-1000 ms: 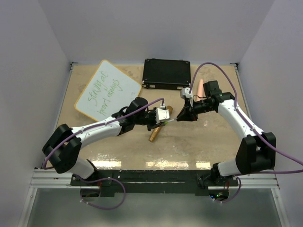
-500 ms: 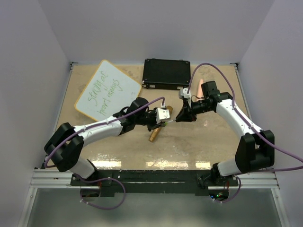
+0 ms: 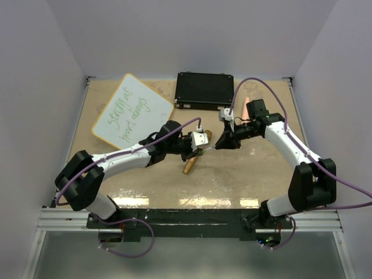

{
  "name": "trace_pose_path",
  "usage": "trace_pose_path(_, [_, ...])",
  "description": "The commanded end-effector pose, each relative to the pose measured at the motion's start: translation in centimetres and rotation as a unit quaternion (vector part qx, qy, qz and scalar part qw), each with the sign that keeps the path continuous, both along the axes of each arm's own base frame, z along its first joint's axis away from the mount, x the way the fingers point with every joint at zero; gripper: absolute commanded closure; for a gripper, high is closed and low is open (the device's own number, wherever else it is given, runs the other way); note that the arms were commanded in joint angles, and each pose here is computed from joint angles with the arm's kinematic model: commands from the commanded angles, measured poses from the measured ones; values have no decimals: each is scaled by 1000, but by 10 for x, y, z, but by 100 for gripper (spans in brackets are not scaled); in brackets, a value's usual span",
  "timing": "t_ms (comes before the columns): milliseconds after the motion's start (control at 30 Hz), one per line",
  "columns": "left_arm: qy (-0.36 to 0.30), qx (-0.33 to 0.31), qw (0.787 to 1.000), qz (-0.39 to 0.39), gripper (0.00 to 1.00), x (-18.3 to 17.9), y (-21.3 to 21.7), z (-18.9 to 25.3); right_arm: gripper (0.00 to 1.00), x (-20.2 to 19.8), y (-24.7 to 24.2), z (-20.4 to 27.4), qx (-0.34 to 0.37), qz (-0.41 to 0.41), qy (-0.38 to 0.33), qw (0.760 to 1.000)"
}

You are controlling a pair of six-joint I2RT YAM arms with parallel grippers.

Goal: Write a sentence on the whiteboard
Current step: Insert the whiteboard marker without the cap into the pen cap.

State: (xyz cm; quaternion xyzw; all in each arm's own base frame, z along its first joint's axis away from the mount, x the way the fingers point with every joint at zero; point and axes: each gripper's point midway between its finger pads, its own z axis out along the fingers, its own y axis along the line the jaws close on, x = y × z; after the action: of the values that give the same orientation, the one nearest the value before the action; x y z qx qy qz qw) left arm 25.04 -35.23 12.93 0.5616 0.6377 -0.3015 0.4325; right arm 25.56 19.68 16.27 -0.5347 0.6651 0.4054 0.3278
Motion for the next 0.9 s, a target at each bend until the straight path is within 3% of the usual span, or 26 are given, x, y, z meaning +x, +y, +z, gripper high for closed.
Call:
trace_pose_path(0, [-70,-94,993,-4,100,10,-17,58,100,-3,5,0,2,7,1,1000])
trace_pose_path(567, [-68,-91,993,27,100,23,-4,58,100,-4,5,-2,-2,6,0,1000])
trace_pose_path(867, [-57,-91,994,-26,100,14,-20,62,100,-4,7,-5,3,11,10,1000])
